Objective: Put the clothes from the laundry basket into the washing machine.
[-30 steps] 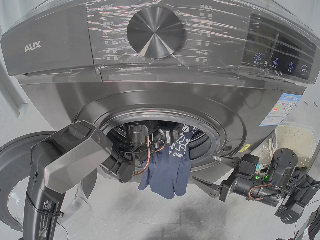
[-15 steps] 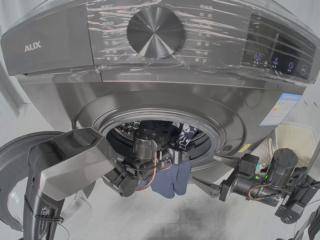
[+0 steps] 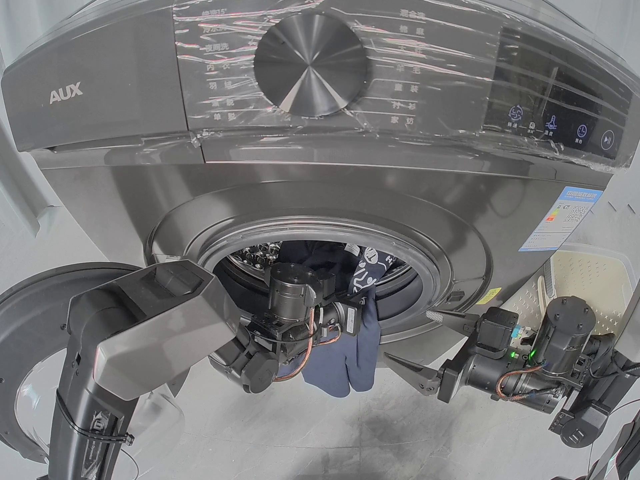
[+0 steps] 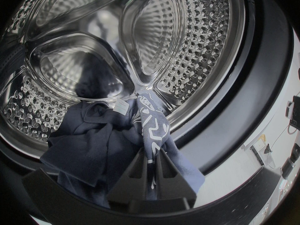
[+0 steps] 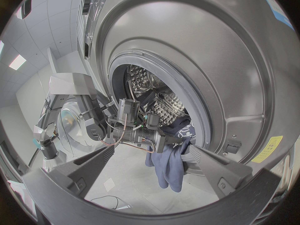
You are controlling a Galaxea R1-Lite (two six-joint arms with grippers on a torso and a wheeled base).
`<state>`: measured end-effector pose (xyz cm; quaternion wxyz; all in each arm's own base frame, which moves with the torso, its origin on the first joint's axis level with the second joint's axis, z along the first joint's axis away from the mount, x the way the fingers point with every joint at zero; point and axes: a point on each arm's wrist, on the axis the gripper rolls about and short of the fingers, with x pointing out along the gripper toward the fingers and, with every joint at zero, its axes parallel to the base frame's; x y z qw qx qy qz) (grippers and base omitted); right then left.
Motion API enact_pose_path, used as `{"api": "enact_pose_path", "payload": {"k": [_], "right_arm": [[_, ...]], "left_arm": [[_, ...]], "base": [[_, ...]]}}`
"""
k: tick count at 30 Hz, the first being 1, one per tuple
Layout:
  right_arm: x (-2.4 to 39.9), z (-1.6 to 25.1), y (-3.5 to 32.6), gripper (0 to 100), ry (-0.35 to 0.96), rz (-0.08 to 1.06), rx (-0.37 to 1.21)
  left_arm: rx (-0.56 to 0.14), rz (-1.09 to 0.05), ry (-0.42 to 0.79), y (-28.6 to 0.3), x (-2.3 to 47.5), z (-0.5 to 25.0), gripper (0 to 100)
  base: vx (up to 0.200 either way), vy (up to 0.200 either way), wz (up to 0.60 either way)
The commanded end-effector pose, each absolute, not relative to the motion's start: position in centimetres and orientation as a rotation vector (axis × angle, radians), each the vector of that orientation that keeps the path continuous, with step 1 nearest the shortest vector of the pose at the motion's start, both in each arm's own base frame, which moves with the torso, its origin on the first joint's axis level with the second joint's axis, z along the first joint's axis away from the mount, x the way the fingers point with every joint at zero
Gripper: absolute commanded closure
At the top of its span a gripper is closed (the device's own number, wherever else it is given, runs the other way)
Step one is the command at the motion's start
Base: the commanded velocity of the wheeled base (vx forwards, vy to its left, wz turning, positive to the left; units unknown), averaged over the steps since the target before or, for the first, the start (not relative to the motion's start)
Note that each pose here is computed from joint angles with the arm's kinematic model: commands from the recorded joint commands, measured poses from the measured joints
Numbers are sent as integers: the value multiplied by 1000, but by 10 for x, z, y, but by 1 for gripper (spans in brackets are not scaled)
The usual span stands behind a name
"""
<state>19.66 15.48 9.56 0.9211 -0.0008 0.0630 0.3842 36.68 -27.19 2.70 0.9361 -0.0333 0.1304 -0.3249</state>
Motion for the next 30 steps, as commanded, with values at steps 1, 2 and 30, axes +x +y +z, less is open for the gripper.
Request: {"api": "enact_pose_path", "payload": {"k": [1,2,30], "right_arm": [[197,96,155,0,130,790,-1],[197,96,155,0,129,790,-2],[197,95,155,0,130,792,0]], "left_arm": [[-88,-641,221,-273,380,30,100],[-95,-628,202,-272,386,32,100],[-148,-559,173,-267,382,67,0]], "base": [[0,0,0],[0,0,0],[0,0,0]]}}
